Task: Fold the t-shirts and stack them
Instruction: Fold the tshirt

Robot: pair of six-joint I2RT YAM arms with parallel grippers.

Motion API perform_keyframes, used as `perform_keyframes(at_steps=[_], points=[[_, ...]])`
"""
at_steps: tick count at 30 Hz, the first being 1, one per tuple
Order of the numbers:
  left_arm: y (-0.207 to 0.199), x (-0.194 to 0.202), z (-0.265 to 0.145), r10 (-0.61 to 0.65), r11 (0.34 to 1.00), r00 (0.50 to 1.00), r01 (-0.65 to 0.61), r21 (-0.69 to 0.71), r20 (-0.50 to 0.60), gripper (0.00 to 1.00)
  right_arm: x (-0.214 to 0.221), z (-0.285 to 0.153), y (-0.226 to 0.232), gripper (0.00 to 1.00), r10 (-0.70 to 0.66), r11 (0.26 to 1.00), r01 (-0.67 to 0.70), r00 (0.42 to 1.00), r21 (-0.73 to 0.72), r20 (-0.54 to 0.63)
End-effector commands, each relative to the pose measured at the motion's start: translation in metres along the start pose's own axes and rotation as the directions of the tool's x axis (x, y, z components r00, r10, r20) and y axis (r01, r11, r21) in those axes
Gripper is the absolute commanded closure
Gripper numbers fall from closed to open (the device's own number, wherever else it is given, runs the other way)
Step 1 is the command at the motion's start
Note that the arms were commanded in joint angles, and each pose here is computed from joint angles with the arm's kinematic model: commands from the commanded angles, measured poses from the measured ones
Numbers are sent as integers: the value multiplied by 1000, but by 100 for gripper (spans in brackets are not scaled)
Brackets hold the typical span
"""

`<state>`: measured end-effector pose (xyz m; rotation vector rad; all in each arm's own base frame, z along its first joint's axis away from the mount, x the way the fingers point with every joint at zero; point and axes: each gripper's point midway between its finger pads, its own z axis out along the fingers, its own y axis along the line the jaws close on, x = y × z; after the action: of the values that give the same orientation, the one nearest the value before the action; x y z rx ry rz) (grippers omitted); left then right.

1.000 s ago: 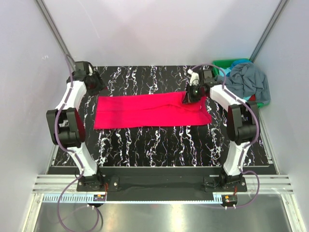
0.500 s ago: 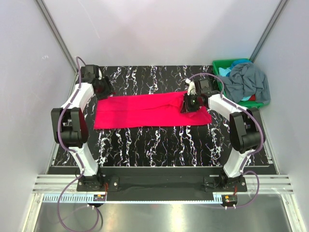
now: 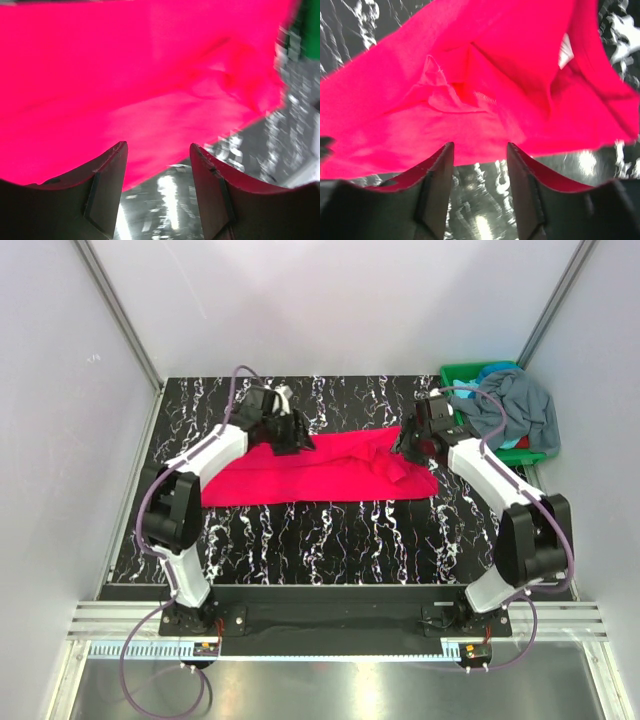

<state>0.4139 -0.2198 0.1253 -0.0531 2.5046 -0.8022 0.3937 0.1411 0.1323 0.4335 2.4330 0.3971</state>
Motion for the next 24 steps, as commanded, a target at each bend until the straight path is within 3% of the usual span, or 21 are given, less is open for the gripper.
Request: perform_keyframes(at_steps=[1, 6, 12, 16, 24], points=[[-65, -20, -18, 17, 979, 995, -37, 201, 99, 42, -1, -21, -2, 46, 224, 973, -227, 973, 41, 52], [-72, -21, -28, 24, 980, 991, -49, 195, 130, 43, 13, -13, -15, 46, 353, 929, -356, 934, 97, 53], [-14, -17, -29, 37, 999, 987, -37, -5, 154, 42, 34, 6, -27, 50, 453, 878, -451, 891, 162, 26], [31, -8, -30, -117, 993, 989, 119, -17, 94, 42, 36, 17, -34, 52, 463, 868, -466, 884, 173, 57], [39, -18, -50, -95, 995, 985, 99, -25, 142, 42, 43, 45, -38, 54, 457, 868, -456, 888, 195, 43]])
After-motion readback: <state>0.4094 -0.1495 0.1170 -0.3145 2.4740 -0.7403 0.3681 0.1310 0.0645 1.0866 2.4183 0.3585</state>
